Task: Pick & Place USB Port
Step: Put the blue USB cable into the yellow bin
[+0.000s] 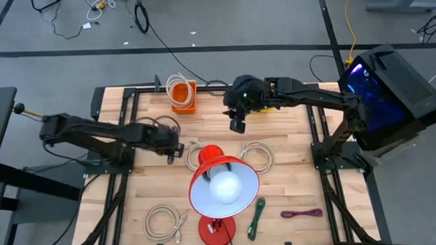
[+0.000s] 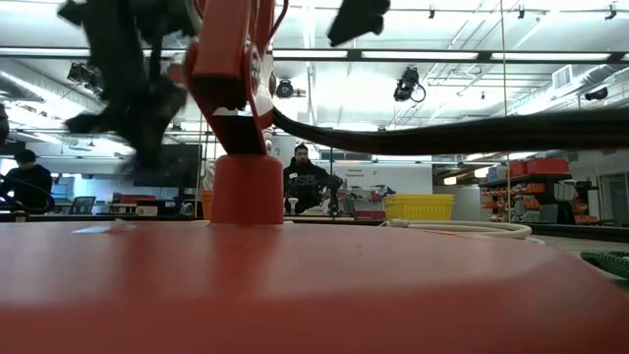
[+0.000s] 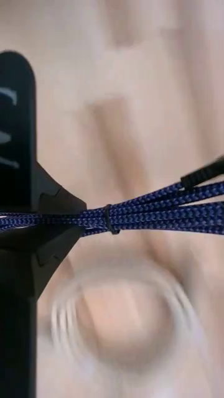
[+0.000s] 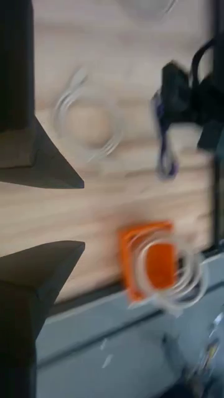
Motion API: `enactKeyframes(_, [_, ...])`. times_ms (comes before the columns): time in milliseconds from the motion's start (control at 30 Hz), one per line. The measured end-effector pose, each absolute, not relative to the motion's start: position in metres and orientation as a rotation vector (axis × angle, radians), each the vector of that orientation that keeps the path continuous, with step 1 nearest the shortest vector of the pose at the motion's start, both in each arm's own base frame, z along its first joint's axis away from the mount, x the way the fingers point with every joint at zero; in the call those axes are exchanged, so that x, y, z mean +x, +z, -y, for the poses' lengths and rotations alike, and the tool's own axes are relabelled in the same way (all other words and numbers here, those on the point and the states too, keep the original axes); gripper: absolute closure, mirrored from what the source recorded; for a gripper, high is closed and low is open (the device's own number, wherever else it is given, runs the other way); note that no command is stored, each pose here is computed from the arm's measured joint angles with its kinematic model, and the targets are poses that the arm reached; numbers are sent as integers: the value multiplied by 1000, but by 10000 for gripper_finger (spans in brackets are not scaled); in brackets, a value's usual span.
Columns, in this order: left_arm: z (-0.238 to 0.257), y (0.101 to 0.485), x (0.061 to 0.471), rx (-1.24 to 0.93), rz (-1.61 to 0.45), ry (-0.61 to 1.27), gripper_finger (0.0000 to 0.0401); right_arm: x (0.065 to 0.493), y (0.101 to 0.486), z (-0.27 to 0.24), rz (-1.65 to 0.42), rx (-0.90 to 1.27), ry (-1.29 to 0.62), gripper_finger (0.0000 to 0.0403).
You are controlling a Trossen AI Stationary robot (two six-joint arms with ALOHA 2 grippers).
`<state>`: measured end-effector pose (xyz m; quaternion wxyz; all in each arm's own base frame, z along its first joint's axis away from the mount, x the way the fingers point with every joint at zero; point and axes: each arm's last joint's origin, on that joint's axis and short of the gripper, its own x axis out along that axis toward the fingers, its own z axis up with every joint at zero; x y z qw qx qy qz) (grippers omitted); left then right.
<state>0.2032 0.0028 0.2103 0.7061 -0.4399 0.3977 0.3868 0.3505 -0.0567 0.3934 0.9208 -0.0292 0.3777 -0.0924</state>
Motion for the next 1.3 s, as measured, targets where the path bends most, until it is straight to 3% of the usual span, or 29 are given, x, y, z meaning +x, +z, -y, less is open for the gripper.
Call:
enactKeyframes(267, [-9, 303, 202, -730, -248, 593, 387, 363, 406, 63, -560, 91, 21, 254])
enactKeyframes(567, [-6, 310, 213, -523, -219, 464, 387, 373, 427, 60, -329, 186, 175, 254])
enactKeyframes(800, [-5, 331, 220, -420, -42, 364, 387, 381, 420, 63, -337, 216, 141, 254])
enactKeyframes(1300, [0, 338, 224, -390, 20, 274, 387, 396, 412, 63, -310, 260, 170, 256])
